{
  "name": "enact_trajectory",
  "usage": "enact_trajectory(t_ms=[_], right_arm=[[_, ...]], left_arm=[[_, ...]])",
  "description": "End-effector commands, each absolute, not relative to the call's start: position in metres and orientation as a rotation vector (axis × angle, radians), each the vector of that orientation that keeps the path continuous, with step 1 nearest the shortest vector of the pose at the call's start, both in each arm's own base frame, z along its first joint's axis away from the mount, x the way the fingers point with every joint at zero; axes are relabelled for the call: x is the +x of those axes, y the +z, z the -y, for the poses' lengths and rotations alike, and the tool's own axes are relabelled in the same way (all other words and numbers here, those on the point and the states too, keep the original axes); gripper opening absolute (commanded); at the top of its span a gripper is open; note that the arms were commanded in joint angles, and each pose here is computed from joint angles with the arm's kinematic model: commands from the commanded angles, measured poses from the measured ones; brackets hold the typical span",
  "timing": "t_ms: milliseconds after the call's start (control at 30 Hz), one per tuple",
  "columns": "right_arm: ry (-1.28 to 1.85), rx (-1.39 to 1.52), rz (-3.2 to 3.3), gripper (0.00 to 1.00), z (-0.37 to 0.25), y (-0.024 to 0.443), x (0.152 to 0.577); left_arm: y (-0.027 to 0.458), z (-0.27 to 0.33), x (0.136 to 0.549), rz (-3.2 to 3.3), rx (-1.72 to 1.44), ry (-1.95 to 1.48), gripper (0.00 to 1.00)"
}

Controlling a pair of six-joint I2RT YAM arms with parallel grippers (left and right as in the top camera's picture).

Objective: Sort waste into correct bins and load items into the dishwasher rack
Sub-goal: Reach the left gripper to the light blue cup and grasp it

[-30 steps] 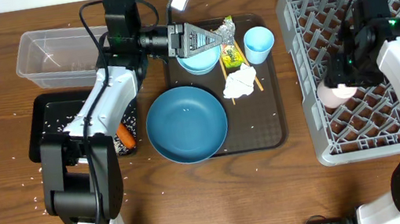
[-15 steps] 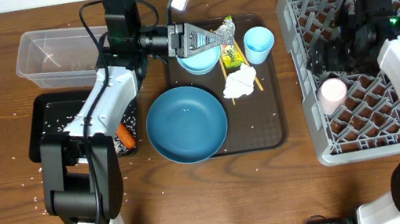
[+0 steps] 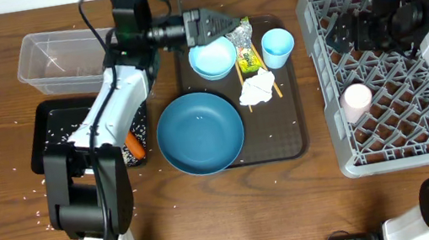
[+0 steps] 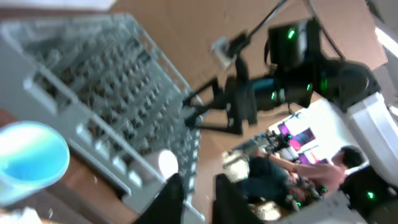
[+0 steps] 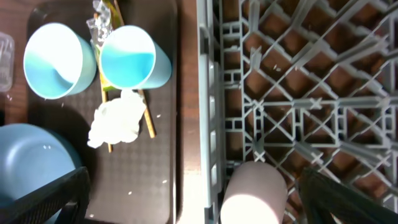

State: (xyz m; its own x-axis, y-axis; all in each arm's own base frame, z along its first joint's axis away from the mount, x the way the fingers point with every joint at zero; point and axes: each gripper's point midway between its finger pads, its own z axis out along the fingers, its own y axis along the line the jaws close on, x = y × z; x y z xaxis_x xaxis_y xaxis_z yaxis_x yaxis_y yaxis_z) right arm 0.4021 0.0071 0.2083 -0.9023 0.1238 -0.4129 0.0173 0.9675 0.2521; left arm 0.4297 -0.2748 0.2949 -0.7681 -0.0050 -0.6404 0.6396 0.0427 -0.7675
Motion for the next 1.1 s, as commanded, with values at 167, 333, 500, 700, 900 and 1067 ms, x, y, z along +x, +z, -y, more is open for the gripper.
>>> enact_trajectory(t_ms=[167, 333, 500, 700, 900, 1067], right_arm=[[0.371, 0.07, -2.716, 0.99, -0.017, 0.211, 0.392], [0.373, 0.078, -2.722, 0.99, -0.017, 0.21, 0.39], [0.376, 0.093, -2.721, 0.99, -0.017, 0.21, 0.39], [0.377, 0.094, -2.729, 0.99, -0.017, 0.209, 0.389], [0.377, 0.095, -2.736, 0.99, -0.017, 0.209, 0.387], [0.377, 0.096, -2.736, 0.99, -0.017, 0.209, 0.387]], left_arm=[[0.298, 0.305, 0.455, -1.94, 0.611, -1.405, 0.29], [0.263, 0.301, 0.463, -2.152, 0.692, -0.748, 0.31], [0.26, 0.316, 0.455, -2.115, 0.835, -0.446, 0.33], [0.215, 0.336, 0.464, -2.151, 0.893, -0.437, 0.35], [0.161, 0.348, 0.467, -2.199, 0.994, -0.444, 0.36], [0.128, 0.363, 0.47, -2.204, 1.04, -0.448, 0.38]])
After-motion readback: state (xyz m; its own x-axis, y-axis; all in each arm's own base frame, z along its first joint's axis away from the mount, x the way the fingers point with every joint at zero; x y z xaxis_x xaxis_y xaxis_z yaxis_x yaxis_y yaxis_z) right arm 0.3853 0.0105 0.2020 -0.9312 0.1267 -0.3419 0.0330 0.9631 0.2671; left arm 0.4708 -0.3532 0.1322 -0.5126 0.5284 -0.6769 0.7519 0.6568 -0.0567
